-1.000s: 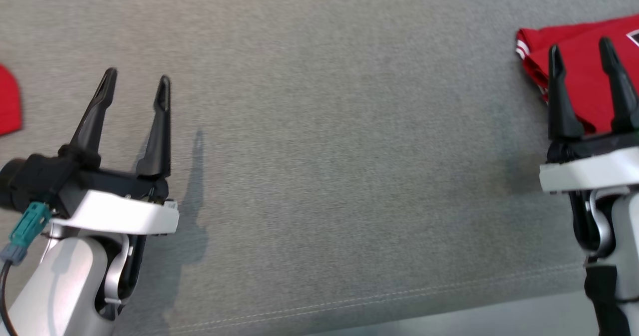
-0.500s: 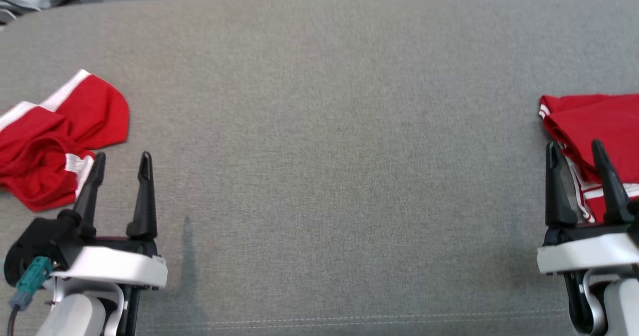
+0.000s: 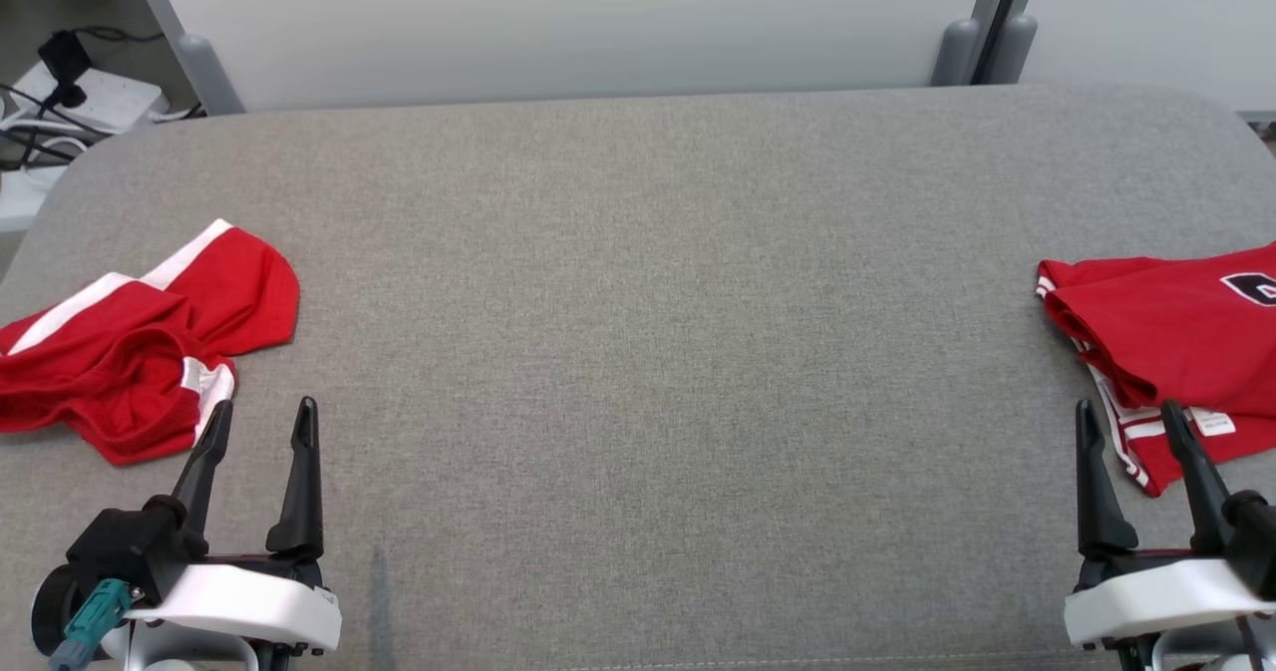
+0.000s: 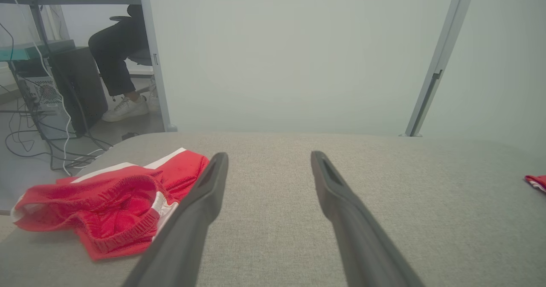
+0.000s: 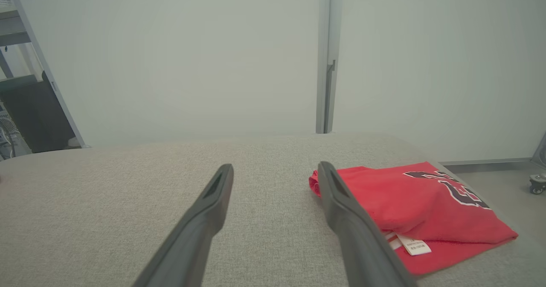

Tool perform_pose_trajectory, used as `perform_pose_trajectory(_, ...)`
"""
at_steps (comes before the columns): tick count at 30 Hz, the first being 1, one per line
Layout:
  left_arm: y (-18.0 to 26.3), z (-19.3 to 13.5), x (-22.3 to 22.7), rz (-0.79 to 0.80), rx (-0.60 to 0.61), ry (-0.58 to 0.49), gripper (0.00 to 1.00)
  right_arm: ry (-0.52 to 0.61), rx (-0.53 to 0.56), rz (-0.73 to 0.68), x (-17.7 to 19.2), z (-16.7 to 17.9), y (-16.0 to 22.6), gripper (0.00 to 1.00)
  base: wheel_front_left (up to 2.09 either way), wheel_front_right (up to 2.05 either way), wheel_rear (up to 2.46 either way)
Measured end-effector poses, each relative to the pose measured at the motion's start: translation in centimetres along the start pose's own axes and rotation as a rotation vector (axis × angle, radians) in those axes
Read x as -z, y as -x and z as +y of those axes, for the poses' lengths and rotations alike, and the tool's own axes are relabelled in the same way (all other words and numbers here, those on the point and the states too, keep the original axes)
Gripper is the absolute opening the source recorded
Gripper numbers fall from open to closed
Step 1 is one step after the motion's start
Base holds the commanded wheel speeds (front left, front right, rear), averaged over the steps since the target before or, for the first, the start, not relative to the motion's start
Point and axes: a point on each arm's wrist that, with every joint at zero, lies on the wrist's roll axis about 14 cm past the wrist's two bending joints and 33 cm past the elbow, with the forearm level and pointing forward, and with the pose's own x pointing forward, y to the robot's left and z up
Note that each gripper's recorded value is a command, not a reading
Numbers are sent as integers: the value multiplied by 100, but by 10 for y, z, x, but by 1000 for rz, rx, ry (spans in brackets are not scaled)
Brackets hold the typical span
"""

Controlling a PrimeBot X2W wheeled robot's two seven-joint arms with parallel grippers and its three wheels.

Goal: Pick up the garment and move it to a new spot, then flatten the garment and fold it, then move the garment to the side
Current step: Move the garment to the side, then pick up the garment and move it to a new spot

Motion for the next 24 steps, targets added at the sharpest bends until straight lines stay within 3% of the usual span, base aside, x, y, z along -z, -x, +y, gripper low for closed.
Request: perform_pose_trajectory(24, 11, 8, 3, -7, -43, 26, 100, -12, -35, 12, -1, 15, 9, 100, 0, 0, 0)
